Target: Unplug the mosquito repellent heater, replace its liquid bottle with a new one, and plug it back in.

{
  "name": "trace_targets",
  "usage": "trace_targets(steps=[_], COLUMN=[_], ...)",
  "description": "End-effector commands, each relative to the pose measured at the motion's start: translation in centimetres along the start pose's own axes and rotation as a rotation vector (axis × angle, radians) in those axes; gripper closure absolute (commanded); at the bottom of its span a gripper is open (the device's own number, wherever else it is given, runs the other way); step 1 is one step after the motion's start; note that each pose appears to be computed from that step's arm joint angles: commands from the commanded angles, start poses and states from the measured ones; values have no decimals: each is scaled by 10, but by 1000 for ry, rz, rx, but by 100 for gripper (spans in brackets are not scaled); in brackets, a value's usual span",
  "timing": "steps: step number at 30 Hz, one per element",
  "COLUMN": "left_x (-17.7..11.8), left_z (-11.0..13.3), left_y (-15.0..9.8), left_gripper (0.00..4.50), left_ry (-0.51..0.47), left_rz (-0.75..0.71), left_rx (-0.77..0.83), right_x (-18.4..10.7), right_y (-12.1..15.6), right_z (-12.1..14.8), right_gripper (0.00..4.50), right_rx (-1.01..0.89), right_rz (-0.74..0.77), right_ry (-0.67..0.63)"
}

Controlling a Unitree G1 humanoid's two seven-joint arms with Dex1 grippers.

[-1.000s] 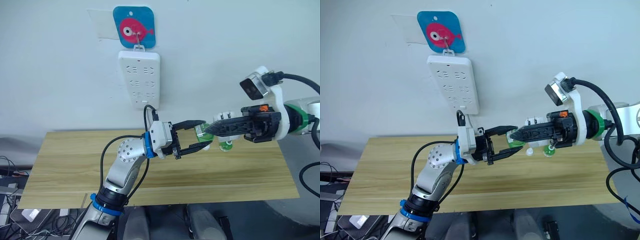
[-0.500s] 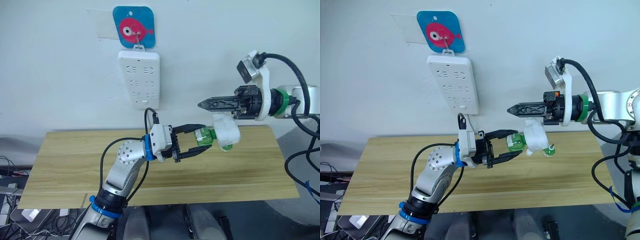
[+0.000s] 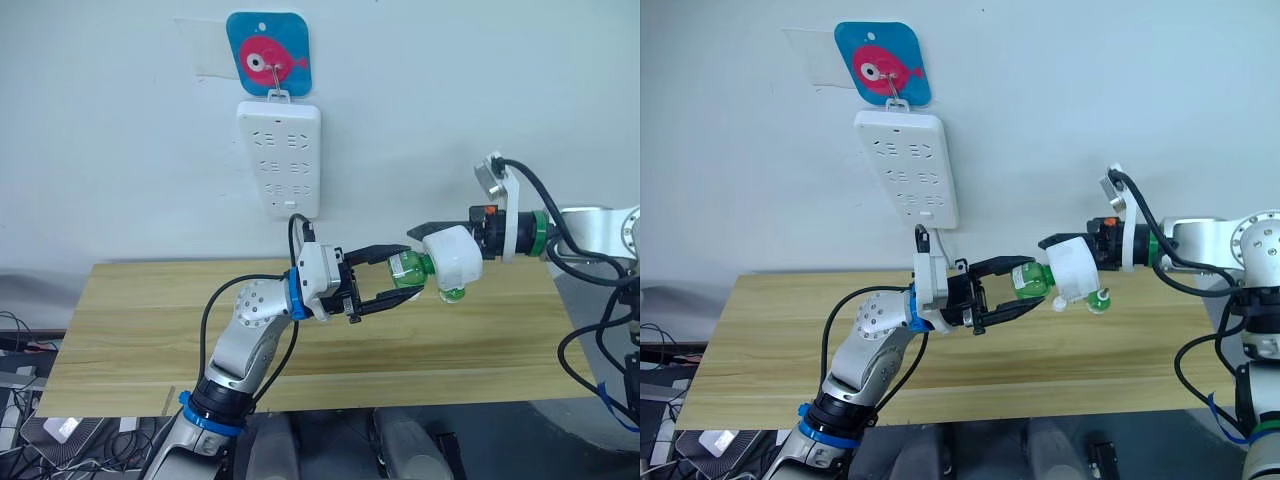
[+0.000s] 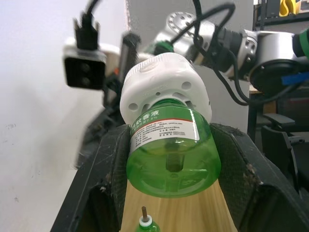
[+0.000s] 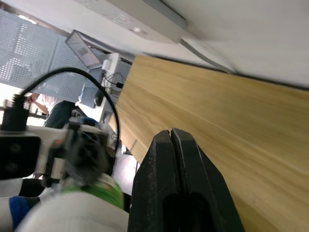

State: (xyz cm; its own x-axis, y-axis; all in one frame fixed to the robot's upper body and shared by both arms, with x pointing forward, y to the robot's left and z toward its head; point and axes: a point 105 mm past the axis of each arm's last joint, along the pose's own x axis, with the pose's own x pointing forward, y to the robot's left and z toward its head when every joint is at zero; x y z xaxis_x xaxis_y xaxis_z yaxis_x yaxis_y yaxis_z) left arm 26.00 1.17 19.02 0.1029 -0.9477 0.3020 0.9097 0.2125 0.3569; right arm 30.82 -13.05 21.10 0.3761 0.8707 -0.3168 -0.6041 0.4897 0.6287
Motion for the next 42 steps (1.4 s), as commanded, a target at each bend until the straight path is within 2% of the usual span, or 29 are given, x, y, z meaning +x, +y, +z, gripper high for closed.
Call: trace_targets(steps=[1, 9, 13, 27, 31, 34, 37, 42], left_x=[8, 8, 8, 5, -3, -9, -12, -18], left_z=[25, 20, 21, 25, 24, 23, 21, 20], left_y=[1, 3, 2, -2, -4, -7, -8, -6], left_gripper=[227, 227, 227, 227, 227, 227, 227, 227], left_ry=[-88, -69, -74, -77, -61, -58, -57, -54], left_rz=[-3, 8, 5, -42, -68, -89, -101, -111], left_rx=[57, 59, 59, 91, 127, 140, 145, 148], right_x=[-4, -5, -9, -59, -76, -87, -98, -103], right_y=[12, 24, 16, -22, -8, 9, 22, 33], right_z=[-6, -20, -19, 0, 19, 15, 8, -2], right_gripper=[447, 447, 447, 447, 447, 447, 392, 215], right_rx=[-44, -50, -45, -86, -147, -151, -112, -182], right_rz=[36, 75, 26, -160, -107, -12, 74, 112], right_ry=[15, 34, 16, -55, -122, -84, -37, 42])
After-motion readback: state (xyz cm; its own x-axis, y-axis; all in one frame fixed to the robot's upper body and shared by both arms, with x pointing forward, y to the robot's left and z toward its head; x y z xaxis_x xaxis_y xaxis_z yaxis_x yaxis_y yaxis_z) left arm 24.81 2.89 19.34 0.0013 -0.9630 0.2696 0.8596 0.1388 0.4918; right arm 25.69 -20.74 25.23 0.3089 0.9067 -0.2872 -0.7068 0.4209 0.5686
